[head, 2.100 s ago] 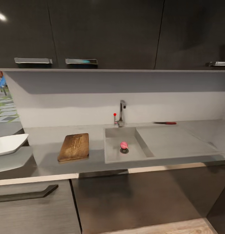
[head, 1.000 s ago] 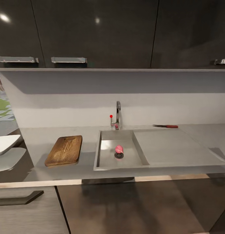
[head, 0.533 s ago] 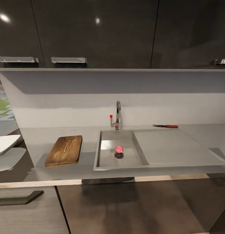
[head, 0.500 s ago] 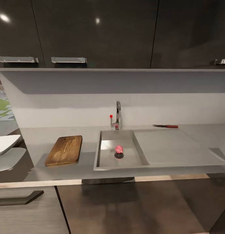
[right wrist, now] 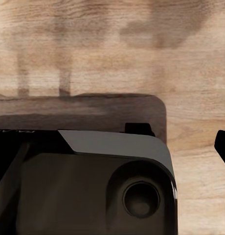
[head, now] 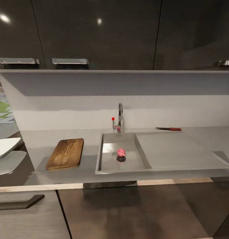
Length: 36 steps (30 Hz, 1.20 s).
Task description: In the kitchen, take the Vidalia onion out of the sink, dice it on the chopping board with the paring knife, put the diced onion into the bowl on the countertop, then place both the paring knife and the chopping board into the sink.
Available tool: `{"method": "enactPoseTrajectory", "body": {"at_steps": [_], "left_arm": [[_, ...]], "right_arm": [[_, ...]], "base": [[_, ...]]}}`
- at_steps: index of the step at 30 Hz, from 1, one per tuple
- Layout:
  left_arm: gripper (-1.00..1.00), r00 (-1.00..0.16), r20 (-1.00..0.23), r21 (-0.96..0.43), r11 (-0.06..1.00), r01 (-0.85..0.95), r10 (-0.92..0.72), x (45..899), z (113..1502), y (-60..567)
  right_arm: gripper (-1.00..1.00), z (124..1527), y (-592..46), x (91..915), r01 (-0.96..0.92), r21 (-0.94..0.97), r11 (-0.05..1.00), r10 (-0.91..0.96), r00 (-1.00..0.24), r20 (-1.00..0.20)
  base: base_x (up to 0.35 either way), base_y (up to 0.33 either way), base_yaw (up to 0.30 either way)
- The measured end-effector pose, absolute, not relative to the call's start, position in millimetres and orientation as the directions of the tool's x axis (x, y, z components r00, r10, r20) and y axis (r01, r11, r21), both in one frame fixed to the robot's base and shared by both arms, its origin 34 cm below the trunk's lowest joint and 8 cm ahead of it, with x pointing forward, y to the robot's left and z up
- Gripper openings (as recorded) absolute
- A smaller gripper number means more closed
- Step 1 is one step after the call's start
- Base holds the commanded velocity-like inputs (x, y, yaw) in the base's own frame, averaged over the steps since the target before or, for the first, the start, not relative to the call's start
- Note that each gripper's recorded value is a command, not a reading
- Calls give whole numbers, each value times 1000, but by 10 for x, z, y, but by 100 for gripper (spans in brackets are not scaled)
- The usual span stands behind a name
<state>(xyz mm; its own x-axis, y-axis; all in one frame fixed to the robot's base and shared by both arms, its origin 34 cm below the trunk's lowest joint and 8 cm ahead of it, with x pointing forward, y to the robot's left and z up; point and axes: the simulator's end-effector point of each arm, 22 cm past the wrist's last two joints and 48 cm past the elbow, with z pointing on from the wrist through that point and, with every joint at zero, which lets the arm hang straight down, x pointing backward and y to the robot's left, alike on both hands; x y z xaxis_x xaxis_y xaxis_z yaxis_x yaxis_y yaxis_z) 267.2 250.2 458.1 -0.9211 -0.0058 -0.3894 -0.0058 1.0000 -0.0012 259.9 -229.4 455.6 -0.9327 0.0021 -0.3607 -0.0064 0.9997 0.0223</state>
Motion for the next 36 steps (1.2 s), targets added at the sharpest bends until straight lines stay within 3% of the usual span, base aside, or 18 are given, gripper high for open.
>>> {"method": "enactPoseTrajectory", "body": {"at_steps": [11, 25, 36], "left_arm": [[100, -920, -392, -2, 1000, -7, -7, 2678, 4583, 2499], [100, -919, -395, -3, 1000, -10, -10, 2693, 4586, 2498], [100, -919, -393, -11, 1000, -15, -18, 2699, 4588, 2423]], "right_arm": [[100, 4554, -2287, 2593, -4, 24, 1000, 5, -933, -359], [100, 4553, -2286, 2594, -3, 24, 1000, 6, -933, -359], [100, 4565, -2305, 2633, -1, 22, 1000, 7, -930, -368]], "base": [[-37, 0, 0], [-255, -62, 0], [-25, -2, 0]]}}
